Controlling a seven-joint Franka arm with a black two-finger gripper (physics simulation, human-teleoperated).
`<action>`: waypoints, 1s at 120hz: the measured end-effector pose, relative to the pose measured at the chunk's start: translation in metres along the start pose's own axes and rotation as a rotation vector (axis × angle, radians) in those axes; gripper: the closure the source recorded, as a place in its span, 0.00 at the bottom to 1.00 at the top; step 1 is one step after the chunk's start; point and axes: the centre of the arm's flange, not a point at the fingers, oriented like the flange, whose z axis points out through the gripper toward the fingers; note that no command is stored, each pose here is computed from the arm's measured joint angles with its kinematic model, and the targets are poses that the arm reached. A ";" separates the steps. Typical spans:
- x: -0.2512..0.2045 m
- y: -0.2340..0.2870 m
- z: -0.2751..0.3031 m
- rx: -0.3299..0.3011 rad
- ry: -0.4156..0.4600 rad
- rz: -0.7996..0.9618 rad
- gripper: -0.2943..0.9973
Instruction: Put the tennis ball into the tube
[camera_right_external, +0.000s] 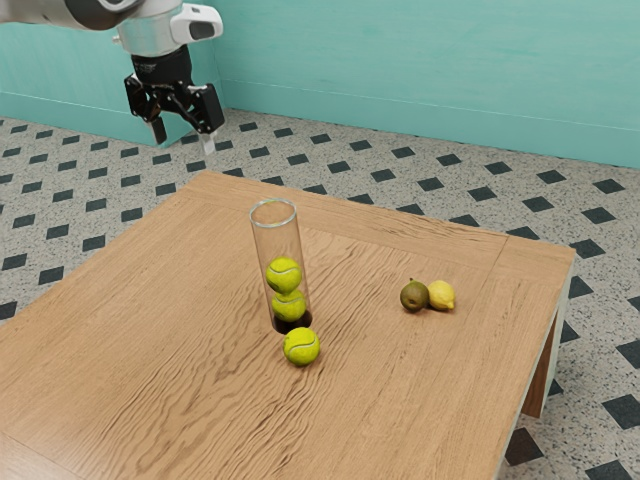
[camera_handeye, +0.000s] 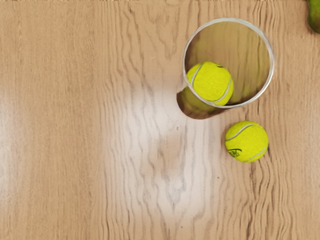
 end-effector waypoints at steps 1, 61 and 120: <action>0.000 0.000 0.000 0.000 0.000 0.000 0.23; -0.100 0.054 0.024 -0.006 -0.023 0.062 0.23; -0.137 0.133 0.181 -0.152 0.008 0.048 0.23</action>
